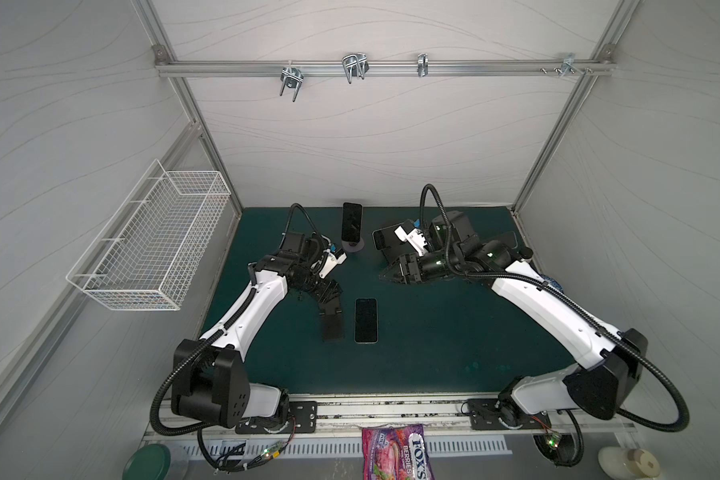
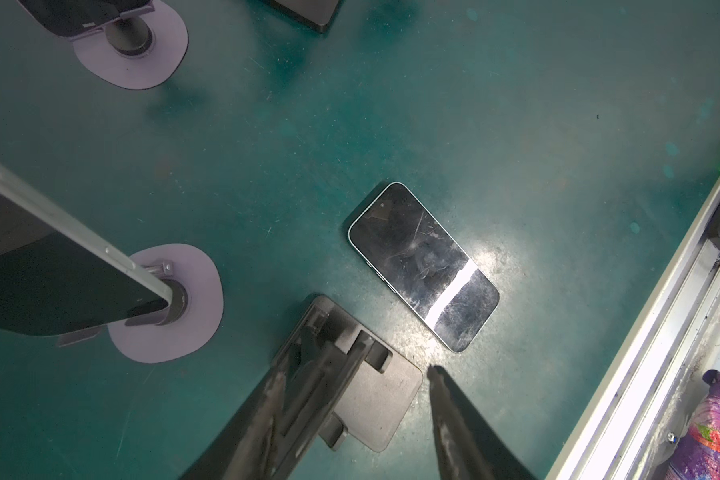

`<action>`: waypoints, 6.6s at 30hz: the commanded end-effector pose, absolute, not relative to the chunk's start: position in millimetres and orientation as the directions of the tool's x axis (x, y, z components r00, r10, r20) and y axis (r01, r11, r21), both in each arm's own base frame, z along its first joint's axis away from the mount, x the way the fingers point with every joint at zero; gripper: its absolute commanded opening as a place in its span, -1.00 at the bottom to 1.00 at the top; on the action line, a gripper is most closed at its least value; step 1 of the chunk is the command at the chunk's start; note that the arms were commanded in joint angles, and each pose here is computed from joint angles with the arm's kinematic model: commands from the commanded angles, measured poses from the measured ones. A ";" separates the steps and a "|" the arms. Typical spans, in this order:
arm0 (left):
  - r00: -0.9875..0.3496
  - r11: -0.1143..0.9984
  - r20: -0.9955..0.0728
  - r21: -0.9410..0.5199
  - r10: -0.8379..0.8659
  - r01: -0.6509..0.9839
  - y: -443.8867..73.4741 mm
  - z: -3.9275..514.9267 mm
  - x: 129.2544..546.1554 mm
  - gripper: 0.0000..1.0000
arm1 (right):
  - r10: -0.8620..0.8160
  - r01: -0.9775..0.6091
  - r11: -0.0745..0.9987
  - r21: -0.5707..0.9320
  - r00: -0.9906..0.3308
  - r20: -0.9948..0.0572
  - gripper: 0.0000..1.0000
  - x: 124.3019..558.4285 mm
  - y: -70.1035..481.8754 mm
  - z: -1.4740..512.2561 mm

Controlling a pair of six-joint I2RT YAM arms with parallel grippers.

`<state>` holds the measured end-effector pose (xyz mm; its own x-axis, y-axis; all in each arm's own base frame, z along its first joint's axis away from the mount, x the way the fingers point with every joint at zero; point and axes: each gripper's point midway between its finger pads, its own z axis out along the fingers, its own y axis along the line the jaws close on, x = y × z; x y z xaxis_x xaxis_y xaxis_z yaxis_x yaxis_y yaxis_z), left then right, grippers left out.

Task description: Remove the phone from the phone stand

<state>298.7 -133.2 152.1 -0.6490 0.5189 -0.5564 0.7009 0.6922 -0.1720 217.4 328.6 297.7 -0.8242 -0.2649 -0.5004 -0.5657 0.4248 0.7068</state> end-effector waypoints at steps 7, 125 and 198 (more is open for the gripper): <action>-0.648 0.684 -0.556 -0.183 0.520 0.706 -135.2 150.3 306.9 0.10 | -0.276 -0.581 0.424 0.694 -0.813 -0.512 0.63 207.8 328.1 303.7; -0.714 0.707 -0.468 -0.232 0.521 0.668 -132.5 108.8 281.3 -0.58 | -0.283 -0.623 0.470 0.626 -0.778 -0.562 0.71 200.5 310.7 304.9; -0.595 0.700 -0.572 -0.050 0.565 0.712 -41.5 142.5 299.3 -1.00 | -0.326 -0.645 0.400 0.652 -0.765 -0.556 0.71 213.3 336.6 331.1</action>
<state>286.1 -47.2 130.4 -0.6299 0.5568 -0.5414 0.6999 0.7091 -0.0851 219.6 333.6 330.5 -0.7704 -0.2808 -0.5724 -0.6347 0.4231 0.6467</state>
